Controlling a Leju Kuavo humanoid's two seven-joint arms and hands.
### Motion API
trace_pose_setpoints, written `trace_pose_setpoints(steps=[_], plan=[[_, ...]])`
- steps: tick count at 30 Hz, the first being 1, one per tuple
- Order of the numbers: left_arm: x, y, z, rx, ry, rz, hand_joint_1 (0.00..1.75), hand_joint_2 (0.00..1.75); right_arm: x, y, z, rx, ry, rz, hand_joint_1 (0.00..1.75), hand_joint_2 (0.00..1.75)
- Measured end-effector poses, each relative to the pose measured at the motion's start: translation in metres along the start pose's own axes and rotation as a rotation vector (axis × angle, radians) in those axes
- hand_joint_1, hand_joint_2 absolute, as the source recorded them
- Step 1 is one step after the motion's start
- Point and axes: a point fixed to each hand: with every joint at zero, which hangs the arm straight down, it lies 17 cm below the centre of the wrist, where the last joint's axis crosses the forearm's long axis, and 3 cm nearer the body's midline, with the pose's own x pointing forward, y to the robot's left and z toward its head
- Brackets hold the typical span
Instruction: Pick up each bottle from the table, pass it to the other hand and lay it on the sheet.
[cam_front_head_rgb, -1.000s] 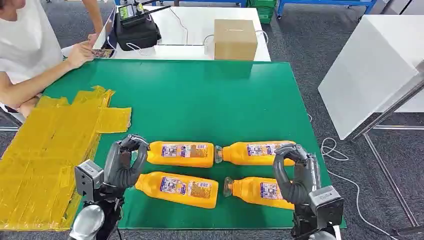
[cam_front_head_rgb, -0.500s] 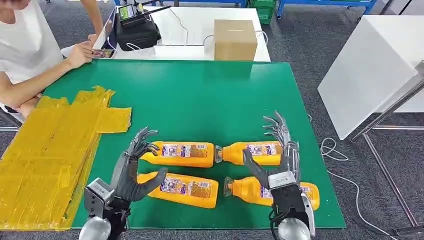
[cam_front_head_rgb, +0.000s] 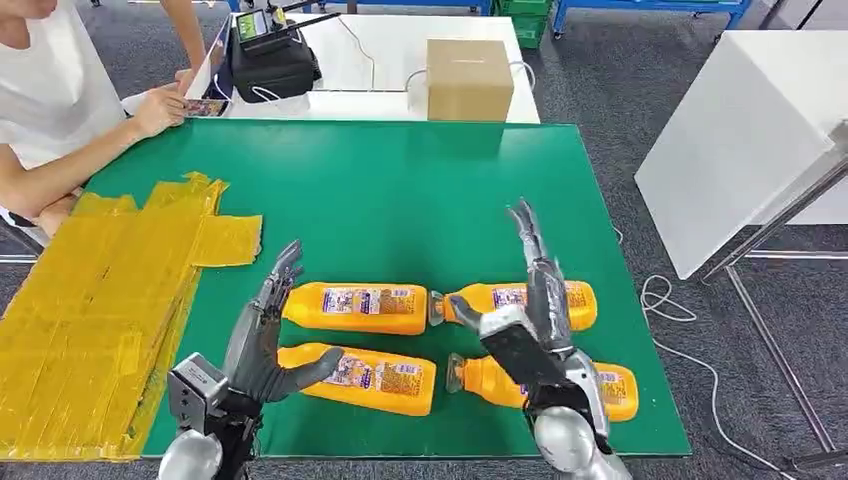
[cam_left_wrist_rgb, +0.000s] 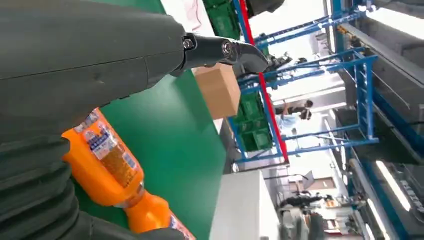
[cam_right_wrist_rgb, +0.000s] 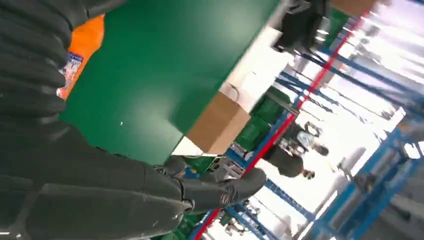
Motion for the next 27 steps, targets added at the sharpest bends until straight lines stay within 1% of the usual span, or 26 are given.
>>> trace_pose_setpoints(steps=[3,6,12,20,23,27], plan=[[0.007,-0.002,-0.010,-0.019,-0.023,0.024,0.00,1.75,-0.016,0.030,-0.017,0.164,0.025,0.133,0.00,1.75],[0.012,-0.003,-0.020,-0.026,-0.041,0.045,0.00,1.75,-0.030,0.055,-0.030,0.291,0.035,0.231,0.00,1.75],[0.014,-0.003,-0.036,-0.036,-0.058,0.061,0.00,1.75,-0.047,0.092,-0.047,0.456,0.050,0.368,0.00,1.75],[0.015,-0.010,-0.047,-0.059,-0.065,0.072,0.00,1.75,-0.058,0.134,-0.043,0.605,0.083,0.403,0.00,1.75],[0.014,-0.012,-0.050,-0.063,-0.064,0.082,0.00,1.75,-0.061,0.150,-0.033,0.683,0.089,0.406,0.00,1.75],[0.011,-0.014,-0.053,-0.065,-0.056,0.095,0.00,1.75,-0.075,0.162,-0.019,0.761,0.121,0.433,0.00,1.75]])
